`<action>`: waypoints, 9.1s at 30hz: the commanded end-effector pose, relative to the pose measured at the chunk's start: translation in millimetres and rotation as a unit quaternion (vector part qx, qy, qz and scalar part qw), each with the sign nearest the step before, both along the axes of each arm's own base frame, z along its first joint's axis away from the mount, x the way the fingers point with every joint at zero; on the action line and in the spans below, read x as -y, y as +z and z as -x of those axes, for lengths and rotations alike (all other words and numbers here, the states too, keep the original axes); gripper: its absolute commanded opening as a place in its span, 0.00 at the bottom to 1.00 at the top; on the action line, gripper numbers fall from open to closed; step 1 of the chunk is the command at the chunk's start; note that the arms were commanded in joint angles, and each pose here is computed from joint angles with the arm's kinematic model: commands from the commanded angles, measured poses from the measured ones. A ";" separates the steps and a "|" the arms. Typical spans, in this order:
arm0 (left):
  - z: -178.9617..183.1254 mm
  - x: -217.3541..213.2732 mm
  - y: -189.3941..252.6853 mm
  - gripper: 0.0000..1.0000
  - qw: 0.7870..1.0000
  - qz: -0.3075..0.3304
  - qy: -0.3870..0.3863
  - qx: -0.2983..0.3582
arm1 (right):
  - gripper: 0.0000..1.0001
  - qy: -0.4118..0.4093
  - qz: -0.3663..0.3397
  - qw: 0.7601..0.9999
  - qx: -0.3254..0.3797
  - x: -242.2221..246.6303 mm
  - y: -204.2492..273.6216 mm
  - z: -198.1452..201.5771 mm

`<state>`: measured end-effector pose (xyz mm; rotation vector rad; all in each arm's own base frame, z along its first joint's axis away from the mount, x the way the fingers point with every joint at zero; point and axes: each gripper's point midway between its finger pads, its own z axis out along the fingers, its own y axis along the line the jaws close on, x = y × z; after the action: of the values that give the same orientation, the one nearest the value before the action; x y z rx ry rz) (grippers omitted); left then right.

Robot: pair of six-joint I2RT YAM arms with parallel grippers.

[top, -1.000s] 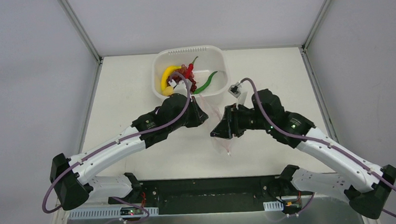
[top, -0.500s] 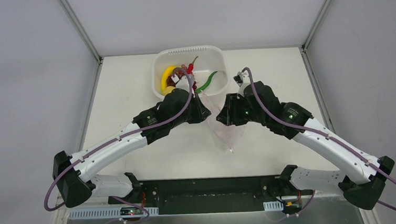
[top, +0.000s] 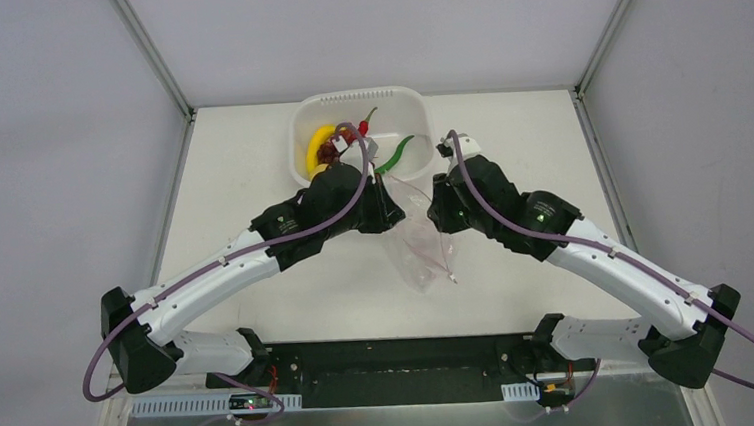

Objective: Place the food in the zip-top bag and seal the zipper
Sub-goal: Open the zipper of the food storage bag, then move the bin to the center of the board, then pick up the fake vegetable from the bin, then place the fake vegetable in the zipper food storage bag.

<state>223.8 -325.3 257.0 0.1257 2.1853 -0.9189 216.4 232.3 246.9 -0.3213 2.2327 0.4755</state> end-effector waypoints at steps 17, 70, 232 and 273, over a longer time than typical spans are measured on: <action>-1.4 45.3 89.3 0.00 0.988 -0.003 -0.132 0.080 | 0.00 -0.153 0.056 0.977 0.137 105.2 89.2 -5.9; -148.0 -153.0 -128.5 0.99 0.962 -0.243 0.096 -0.085 | 0.00 -0.105 -0.084 0.991 -0.026 59.3 -20.5 -31.2; -40.7 -3.2 96.2 0.00 0.952 0.153 0.130 0.231 | 0.00 -0.112 -0.355 0.928 -0.006 10.2 15.4 -32.6; -51.4 -21.6 121.6 0.00 0.897 0.257 0.217 0.288 | 0.00 -0.130 -0.503 0.852 -0.065 -5.1 61.3 -31.0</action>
<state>280.1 -328.0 321.3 -0.1452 1.4974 -0.8963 246.9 235.3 270.6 0.5139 1.8982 1.3196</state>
